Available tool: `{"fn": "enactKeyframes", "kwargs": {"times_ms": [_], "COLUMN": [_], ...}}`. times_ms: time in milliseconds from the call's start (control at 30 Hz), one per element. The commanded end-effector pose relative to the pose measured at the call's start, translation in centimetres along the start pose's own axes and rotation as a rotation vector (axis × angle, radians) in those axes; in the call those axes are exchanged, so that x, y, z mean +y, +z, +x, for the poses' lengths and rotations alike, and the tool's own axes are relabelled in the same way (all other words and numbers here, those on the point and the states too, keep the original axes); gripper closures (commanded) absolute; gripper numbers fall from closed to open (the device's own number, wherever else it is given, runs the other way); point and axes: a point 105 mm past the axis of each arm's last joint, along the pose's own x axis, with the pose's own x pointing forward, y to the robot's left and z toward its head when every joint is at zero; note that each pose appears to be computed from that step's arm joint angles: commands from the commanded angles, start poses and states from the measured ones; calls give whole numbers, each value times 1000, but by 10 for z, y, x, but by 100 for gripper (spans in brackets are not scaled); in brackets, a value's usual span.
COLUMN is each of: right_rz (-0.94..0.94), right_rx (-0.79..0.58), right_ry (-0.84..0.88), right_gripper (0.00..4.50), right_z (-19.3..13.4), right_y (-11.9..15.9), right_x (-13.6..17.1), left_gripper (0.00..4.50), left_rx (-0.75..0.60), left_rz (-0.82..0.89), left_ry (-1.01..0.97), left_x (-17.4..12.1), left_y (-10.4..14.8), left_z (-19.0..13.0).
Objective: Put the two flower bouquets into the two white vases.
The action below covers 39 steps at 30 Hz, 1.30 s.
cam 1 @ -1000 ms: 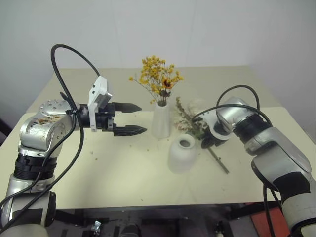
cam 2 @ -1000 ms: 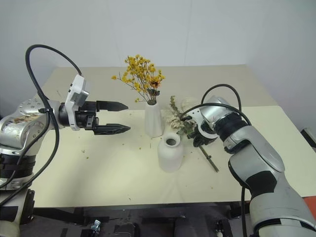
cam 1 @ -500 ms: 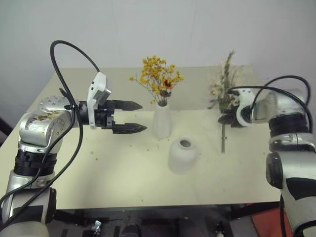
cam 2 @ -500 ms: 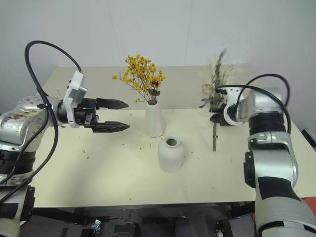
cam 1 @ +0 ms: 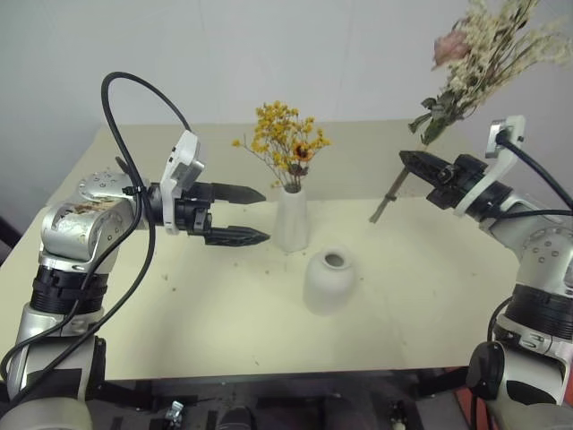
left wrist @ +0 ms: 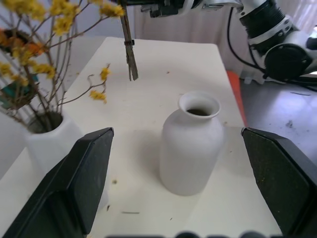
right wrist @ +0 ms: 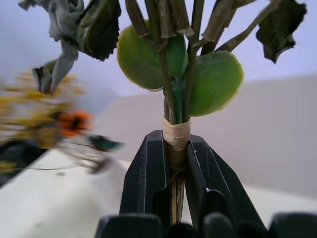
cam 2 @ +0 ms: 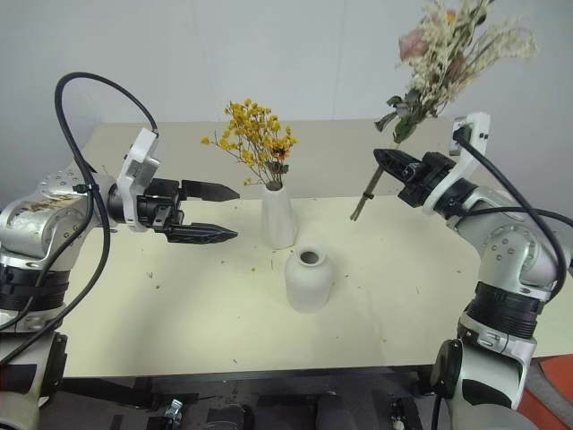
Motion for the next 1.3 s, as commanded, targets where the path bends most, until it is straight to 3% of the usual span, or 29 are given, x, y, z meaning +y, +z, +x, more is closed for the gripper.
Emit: {"fn": "enactKeyframes", "kwargs": {"times_ms": [33, 267, 567, 933, 1300], "right_rz": [-97, -157, -191, -150, -128], "right_rx": [-28, -23, -13, 51, 113], "right_ry": [161, 329, 425, 513, 499], "right_gripper": [427, 427, 427, 427, 427], "right_z": [-4, -4, 0, 0, 1], "right_y": [16, 19, 17, 1, -20], "right_x": [33, 65, 87, 99, 92], "left_gripper": [0, 0, 0, 0, 0], "left_rx": [-68, -57, -21, -20, -18], "left_rz": [77, 129, 136, 127, 127], "left_ry": [-43, -113, -124, -124, -121], "left_x": [-9, -18, -20, -22, -21], "left_y": [14, 11, 3, 3, 3], "left_z": [-10, -19, -22, -21, -21]}}
